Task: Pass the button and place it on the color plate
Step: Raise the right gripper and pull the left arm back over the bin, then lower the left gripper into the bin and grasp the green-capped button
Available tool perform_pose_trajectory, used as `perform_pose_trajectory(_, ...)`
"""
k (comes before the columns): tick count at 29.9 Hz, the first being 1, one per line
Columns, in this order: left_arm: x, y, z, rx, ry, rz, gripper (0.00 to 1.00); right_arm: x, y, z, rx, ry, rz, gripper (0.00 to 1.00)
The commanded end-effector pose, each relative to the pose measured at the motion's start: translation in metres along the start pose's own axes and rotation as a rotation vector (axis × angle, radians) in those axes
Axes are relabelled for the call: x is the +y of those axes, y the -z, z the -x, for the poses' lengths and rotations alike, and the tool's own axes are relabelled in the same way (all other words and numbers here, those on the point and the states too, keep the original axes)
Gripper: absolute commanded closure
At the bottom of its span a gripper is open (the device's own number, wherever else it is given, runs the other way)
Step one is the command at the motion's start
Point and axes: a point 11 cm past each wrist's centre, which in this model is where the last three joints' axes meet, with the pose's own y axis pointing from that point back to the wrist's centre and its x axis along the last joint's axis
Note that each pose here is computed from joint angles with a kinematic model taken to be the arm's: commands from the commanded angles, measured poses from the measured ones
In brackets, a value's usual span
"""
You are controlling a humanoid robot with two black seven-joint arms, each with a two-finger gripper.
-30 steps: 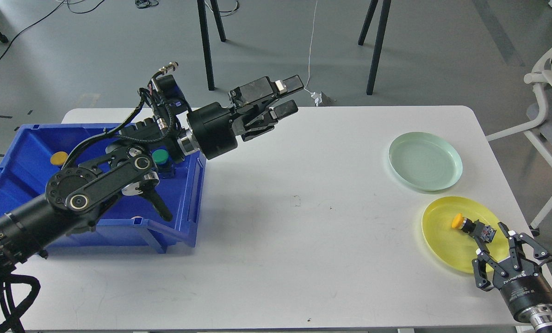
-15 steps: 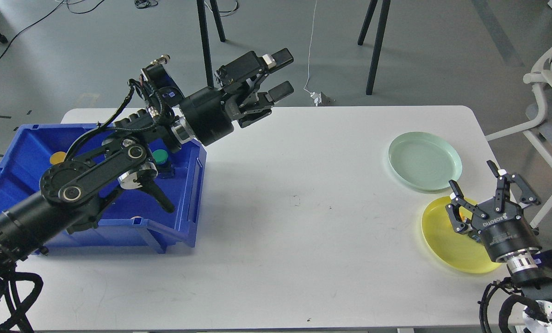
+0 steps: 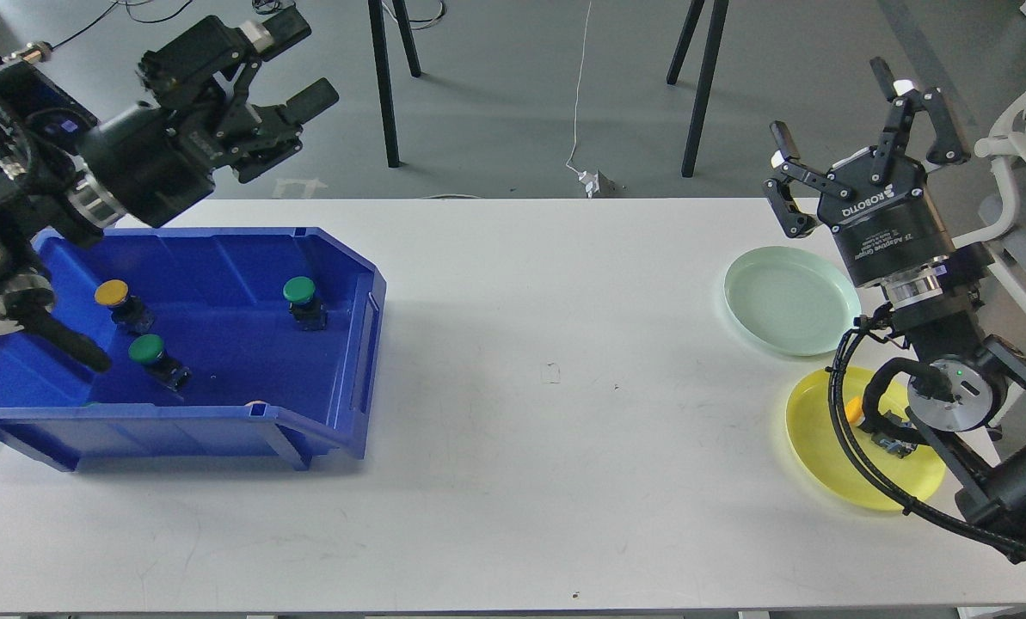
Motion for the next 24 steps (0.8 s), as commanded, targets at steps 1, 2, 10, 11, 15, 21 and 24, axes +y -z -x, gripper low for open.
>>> perform_pose_trajectory(1, 0.016, -0.020, -0.020, -0.134, 0.028, -0.083, 0.05, 0.004, -0.006, -0.003, -0.007, -0.014, 0.009, 0.06)
perform_pose_trajectory(2, 0.022, -0.019, -0.021, -0.183, 0.052, -0.136, 0.05, 0.005, -0.006, -0.004, -0.007, -0.016, 0.011, 0.06)
perform_pose_trajectory(10, 0.056, 0.030, -0.008, -0.498, 0.377, -0.550, 0.05, 0.016, -0.011, -0.012, -0.009, -0.042, 0.026, 0.05)
perform_pose_trajectory(11, 0.062, 0.036, -0.009, -0.522, 0.399, -0.589, 0.05, 0.017, -0.012, -0.012, -0.010, -0.046, 0.028, 0.05)
perform_pose_trajectory(15, 0.097, 0.069, -0.019, -0.580, 0.456, -0.763, 0.06, 0.023, -0.014, -0.016, -0.011, -0.057, 0.037, 0.05)
perform_pose_trajectory(21, 0.150, 0.104, -0.028, -0.604, 0.530, -0.970, 0.07, 0.030, -0.016, -0.019, -0.011, -0.070, 0.046, 0.05)
perform_pose_trajectory(24, 0.162, 0.118, -0.031, -0.611, 0.552, -1.029, 0.07, 0.031, -0.017, -0.020, -0.014, -0.074, 0.046, 0.05)
